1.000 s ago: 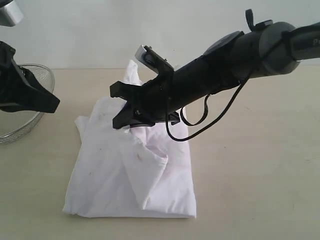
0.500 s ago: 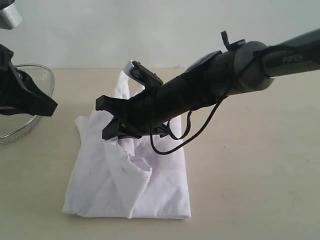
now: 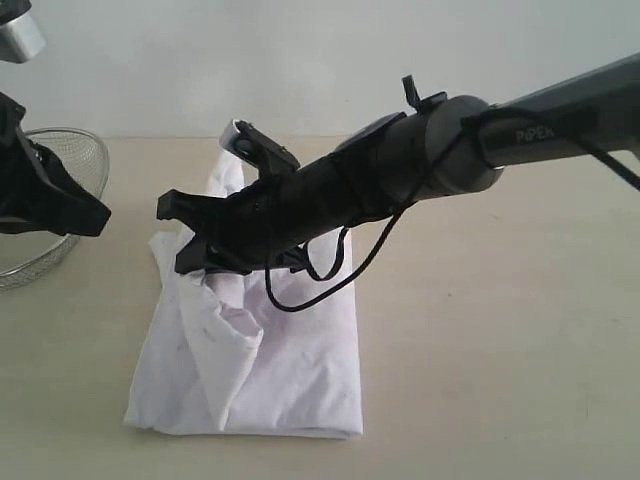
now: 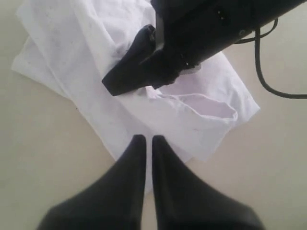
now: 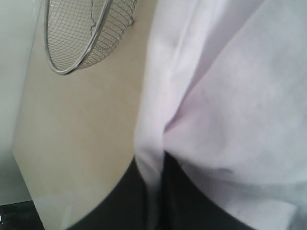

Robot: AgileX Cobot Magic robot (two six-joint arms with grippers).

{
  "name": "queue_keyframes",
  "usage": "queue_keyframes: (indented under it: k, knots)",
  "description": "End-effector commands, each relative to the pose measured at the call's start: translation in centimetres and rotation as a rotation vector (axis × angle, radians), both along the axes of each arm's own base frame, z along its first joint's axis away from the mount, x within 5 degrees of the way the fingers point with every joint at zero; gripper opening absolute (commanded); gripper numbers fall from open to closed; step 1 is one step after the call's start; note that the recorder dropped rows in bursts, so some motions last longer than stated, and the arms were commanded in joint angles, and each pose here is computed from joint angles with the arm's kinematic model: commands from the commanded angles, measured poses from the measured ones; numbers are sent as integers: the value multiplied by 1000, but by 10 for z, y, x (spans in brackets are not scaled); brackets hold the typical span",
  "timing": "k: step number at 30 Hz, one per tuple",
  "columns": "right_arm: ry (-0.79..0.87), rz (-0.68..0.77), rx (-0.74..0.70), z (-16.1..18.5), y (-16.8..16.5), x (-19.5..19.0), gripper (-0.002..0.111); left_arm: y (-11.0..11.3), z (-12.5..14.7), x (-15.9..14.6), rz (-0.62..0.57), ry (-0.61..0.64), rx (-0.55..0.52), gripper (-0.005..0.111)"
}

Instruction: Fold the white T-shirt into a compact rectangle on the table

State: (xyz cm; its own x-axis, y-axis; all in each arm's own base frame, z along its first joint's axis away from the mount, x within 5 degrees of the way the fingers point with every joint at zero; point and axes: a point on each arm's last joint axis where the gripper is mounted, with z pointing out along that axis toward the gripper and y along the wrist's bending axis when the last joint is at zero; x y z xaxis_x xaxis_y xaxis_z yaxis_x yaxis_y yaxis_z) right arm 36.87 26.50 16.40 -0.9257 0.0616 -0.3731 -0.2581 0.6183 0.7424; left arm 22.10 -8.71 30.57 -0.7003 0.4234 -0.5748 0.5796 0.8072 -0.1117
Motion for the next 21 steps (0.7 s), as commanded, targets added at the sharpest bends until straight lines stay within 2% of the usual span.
queue_keyframes:
  k: [1, 7, 9, 11, 13, 15, 17, 21]
  knots:
    - [-2, -1, -8, -3, 6, -1, 0, 4, 0, -1, 17, 9, 28, 5]
    - [-7, -3, -11, -3, 7, -1, 0, 5, 0, -1, 27, 8, 41, 5]
    - [-7, -3, -11, -3, 7, -1, 5, 5, 0, -1, 28, 9, 39, 5]
    - [-14, 3, -13, -3, 7, -1, 17, 5, 0, -1, 28, 9, 39, 5]
    - [-25, 10, -17, -3, 8, -2, 33, 5, 0, -1, 31, 10, 38, 5]
    - [-45, 27, -24, -3, 9, -2, 55, 5, 0, -1, 31, 10, 38, 5]
    - [-60, 42, -28, -3, 11, -4, 70, 5, 0, -1, 31, 10, 38, 5]
    - [-63, 76, -21, -3, 13, -7, 62, 5, 0, -1, 31, 10, 38, 5]
